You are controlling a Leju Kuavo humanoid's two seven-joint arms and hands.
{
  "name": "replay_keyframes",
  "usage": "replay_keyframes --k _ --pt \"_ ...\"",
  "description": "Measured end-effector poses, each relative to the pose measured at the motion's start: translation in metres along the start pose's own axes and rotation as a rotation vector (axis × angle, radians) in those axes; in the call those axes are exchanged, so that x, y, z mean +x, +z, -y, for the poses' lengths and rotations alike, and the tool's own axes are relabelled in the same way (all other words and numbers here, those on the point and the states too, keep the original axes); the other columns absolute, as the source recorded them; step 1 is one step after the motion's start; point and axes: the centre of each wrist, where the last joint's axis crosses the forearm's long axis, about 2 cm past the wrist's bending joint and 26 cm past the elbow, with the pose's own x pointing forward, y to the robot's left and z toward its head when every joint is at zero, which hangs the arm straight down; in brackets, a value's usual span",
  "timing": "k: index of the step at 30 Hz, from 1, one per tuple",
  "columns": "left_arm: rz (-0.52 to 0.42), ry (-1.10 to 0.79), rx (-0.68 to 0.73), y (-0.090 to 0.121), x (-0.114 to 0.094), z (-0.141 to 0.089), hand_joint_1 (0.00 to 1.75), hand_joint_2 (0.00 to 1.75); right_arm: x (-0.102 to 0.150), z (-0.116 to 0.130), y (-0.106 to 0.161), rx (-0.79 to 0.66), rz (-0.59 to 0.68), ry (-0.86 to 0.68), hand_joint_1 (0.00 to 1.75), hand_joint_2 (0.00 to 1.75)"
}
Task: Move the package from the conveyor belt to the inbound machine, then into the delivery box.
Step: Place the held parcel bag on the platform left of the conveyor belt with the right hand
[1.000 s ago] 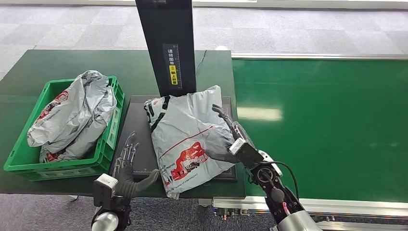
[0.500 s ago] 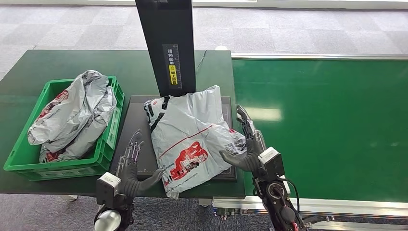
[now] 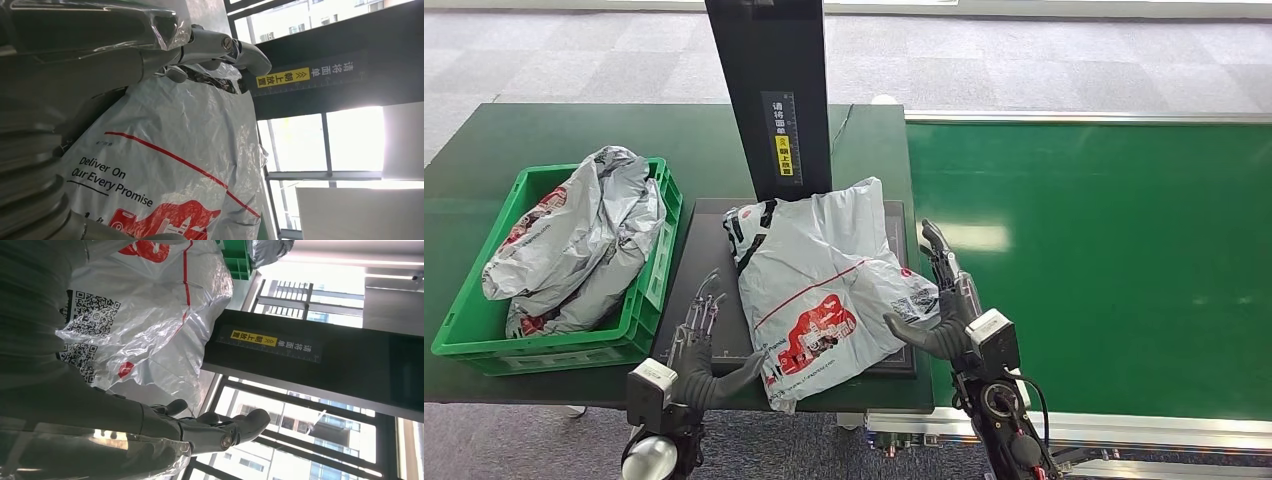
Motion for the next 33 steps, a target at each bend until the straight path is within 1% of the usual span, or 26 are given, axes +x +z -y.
replay_keyframes --k 11,17,20,24,33 --pt "0.001 0.001 -0.007 0.0 0.0 0.001 0.0 1.75 0.0 -0.002 0.001 -0.008 -0.003 -0.009 0.0 1.75" --pt "0.003 0.0 -0.013 -0.002 0.001 0.002 0.0 1.75 -0.002 -0.004 0.008 -0.121 -0.017 -0.087 0.0 1.75" --pt "0.005 0.0 -0.017 -0.003 0.001 0.003 0.0 1.75 -0.002 -0.004 0.01 -0.146 -0.028 -0.133 0.0 1.75" --pt "0.004 0.0 -0.026 -0.004 0.001 0.003 0.0 1.75 -0.003 -0.005 0.013 -0.134 -0.032 -0.156 0.0 1.75" --pt "-0.005 0.0 -0.042 -0.004 -0.001 0.003 0.0 1.75 -0.005 -0.006 0.014 -0.106 -0.03 -0.156 0.0 1.75"
